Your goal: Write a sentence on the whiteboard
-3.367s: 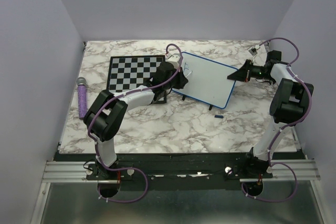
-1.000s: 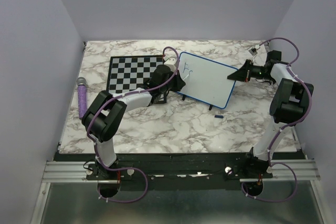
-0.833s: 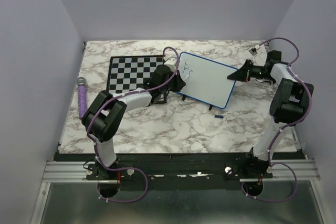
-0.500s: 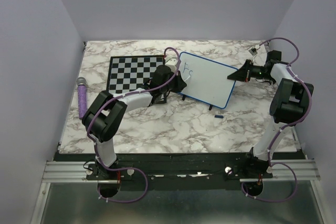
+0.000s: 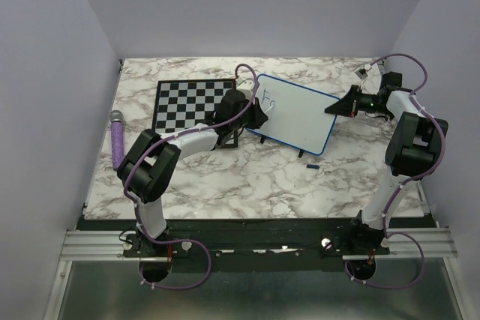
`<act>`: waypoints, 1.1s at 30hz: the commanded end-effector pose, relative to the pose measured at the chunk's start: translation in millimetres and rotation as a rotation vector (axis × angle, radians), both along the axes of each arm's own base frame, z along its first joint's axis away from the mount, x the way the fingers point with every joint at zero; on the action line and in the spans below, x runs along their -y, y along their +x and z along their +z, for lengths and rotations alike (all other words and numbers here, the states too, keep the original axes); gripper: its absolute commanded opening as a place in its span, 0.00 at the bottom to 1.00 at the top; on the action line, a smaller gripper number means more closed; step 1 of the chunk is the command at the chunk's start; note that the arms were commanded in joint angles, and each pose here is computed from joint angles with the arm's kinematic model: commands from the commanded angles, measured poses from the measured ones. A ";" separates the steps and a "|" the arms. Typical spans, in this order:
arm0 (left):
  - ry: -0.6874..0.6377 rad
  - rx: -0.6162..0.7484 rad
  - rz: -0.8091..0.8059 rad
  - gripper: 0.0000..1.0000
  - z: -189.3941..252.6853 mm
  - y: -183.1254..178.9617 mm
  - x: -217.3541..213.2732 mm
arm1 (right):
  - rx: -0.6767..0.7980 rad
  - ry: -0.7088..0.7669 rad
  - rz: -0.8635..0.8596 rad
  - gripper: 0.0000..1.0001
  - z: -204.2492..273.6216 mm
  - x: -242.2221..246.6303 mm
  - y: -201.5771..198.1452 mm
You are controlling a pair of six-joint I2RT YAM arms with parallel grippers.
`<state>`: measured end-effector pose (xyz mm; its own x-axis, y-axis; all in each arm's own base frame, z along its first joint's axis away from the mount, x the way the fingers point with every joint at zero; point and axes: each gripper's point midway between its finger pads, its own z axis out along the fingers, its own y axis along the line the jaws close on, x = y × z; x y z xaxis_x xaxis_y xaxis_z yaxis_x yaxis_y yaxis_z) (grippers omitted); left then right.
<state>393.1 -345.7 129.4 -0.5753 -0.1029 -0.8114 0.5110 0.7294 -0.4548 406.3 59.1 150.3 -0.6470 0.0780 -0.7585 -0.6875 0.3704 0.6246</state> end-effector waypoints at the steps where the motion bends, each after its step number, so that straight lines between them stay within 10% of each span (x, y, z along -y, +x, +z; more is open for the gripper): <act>1: -0.004 0.009 0.013 0.00 8.1 6.6 4.3 | 0.075 -0.063 -0.008 0.01 -3.1 8.3 11.6; 33: 0.023 -0.014 0.065 0.00 2.7 19.7 -4.5 | 0.075 -0.062 -0.007 0.01 -2.2 8.2 11.6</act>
